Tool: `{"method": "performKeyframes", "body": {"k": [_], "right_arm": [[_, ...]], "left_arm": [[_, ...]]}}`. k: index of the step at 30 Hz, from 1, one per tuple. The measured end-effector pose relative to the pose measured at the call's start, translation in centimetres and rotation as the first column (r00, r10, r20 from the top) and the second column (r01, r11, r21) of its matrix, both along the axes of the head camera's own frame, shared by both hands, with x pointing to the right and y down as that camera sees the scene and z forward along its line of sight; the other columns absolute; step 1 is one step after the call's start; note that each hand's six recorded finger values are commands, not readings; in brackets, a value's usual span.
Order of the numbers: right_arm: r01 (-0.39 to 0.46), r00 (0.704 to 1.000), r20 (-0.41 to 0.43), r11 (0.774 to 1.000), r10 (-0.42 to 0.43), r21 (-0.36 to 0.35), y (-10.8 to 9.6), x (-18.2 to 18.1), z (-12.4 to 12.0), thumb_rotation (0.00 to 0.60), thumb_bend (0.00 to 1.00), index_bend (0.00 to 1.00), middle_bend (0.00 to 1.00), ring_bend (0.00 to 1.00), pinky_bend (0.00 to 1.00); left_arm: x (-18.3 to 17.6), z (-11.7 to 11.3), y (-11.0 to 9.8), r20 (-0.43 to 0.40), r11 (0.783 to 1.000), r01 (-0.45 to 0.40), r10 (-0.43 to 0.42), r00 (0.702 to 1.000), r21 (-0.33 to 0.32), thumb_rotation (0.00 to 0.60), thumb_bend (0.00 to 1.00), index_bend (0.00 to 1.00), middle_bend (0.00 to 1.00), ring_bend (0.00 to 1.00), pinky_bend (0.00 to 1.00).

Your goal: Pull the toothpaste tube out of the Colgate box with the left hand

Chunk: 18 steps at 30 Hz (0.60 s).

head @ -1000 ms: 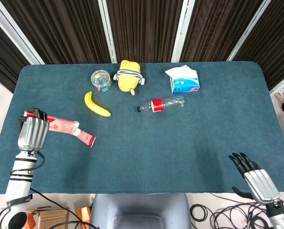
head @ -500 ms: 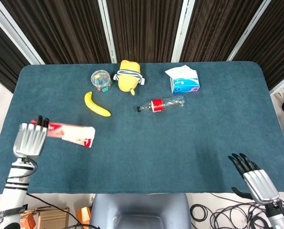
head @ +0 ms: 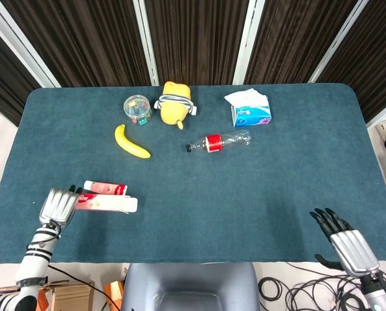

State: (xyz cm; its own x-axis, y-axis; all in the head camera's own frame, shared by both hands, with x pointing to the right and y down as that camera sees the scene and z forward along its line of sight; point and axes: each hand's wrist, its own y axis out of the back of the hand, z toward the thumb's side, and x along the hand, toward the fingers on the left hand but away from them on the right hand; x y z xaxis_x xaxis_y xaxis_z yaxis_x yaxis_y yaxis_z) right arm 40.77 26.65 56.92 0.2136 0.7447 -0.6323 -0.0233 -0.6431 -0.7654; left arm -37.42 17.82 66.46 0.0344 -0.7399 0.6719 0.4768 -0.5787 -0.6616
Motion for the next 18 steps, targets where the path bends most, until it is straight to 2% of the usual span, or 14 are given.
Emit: {"method": "performKeyframes", "body": {"k": [4,9,13,18], "right_arm": [[-0.002,1.000,0.001,1.000,0.002,0.003,0.0,0.0,0.0,0.600,0.13,0.05,0.05,0.00,0.24],[0.003,1.000,0.000,1.000,-0.003,-0.002,0.0,0.0,0.1,0.600,0.13,0.05,0.05,0.00,0.24],[0.002,1.000,-0.003,1.000,-0.002,-0.002,0.0,0.0,0.1,0.600,0.13,0.05,0.05,0.00,0.24],[0.002,1.000,-0.007,1.000,-0.002,-0.004,0.0,0.0,0.2,0.600,0.13,0.05,0.05,0.00,0.24]], "left_arm": [[-0.4,0.7,0.5,0.005,0.999,0.020,-0.020,1.000,-0.028,0.600,0.37,0.43,0.45,0.89,1.00],[-0.8,0.7,1.1,0.007,0.998,0.031,-0.030,1.000,-0.053,0.600,0.34,0.19,0.33,0.86,1.00],[-1.0,0.6,1.3,-0.001,0.997,0.044,-0.044,0.999,-0.064,0.600,0.31,0.04,0.26,0.85,1.00],[-1.5,0.4,1.5,0.005,0.997,0.051,-0.051,0.999,-0.063,0.600,0.30,0.00,0.22,0.82,0.99]]}}
